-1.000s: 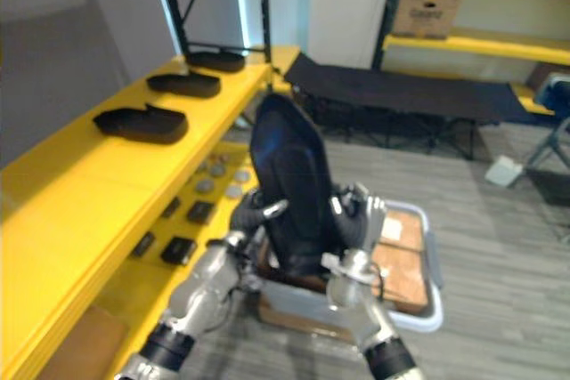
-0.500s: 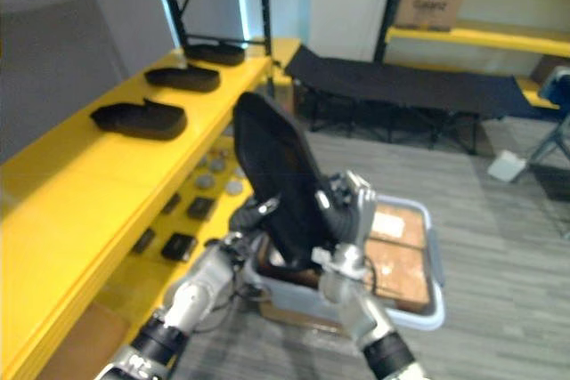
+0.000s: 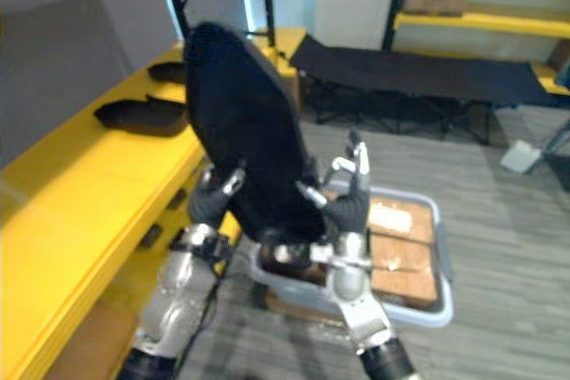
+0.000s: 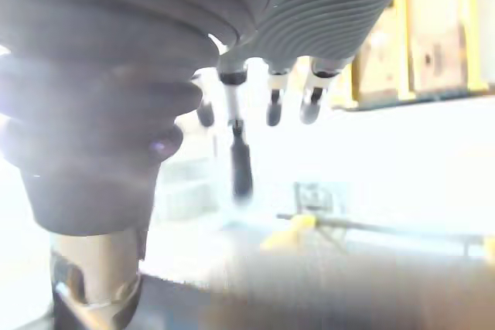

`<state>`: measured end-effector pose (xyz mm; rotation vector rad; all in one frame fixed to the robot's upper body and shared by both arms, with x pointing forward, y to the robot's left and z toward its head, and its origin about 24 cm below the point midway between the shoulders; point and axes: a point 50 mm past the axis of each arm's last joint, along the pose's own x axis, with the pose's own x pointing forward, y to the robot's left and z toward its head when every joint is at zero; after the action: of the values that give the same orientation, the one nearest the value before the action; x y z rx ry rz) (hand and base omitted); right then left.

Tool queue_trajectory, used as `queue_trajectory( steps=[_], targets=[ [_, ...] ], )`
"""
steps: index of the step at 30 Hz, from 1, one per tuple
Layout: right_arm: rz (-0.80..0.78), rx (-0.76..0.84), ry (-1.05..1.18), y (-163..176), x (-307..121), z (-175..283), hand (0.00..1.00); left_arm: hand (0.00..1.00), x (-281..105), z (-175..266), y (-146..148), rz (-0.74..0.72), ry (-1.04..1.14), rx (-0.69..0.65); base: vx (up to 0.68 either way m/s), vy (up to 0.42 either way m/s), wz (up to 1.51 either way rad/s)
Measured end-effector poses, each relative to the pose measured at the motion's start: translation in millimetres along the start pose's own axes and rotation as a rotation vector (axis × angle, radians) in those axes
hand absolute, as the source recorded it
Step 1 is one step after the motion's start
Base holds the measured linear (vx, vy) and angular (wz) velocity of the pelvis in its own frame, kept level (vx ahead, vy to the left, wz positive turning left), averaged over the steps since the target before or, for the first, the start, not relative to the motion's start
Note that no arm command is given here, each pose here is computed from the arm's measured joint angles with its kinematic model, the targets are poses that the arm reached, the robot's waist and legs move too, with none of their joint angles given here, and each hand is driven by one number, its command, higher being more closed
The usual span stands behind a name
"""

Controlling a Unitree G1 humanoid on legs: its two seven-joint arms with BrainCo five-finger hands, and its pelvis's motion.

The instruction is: Walk over and take plastic housings, then place them on the shelf

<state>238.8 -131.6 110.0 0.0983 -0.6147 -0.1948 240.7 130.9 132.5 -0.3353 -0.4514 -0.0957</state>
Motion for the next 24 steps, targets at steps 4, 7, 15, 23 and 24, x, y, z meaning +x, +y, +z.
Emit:
queue_trajectory(
  steps=[4,7,15,23,24],
  targets=[
    [-0.228,0.047,0.145,-64,-7,-12,0.0,1.0,-11,32,27,0.163,-0.211,0.127,0.02,0.003,-0.01],
    [-0.229,0.058,0.208,-67,-13,-17,0.0,1.0,-13,38,24,0.18,-0.263,0.19,0.04,0.001,-0.16],
    [-0.188,0.08,0.309,-70,-30,-26,0.0,1.0,-26,34,30,0.29,-0.25,0.297,0.01,0.007,-0.08],
    [-0.015,0.176,0.373,-43,-31,-38,0.0,1.0,-52,61,58,0.489,-0.311,0.466,0.0,0.005,0.36],
    [0.028,0.189,0.397,-31,-28,-44,0.0,1.0,-57,68,63,0.526,-0.33,0.485,0.02,0.008,0.79]
  ],
)
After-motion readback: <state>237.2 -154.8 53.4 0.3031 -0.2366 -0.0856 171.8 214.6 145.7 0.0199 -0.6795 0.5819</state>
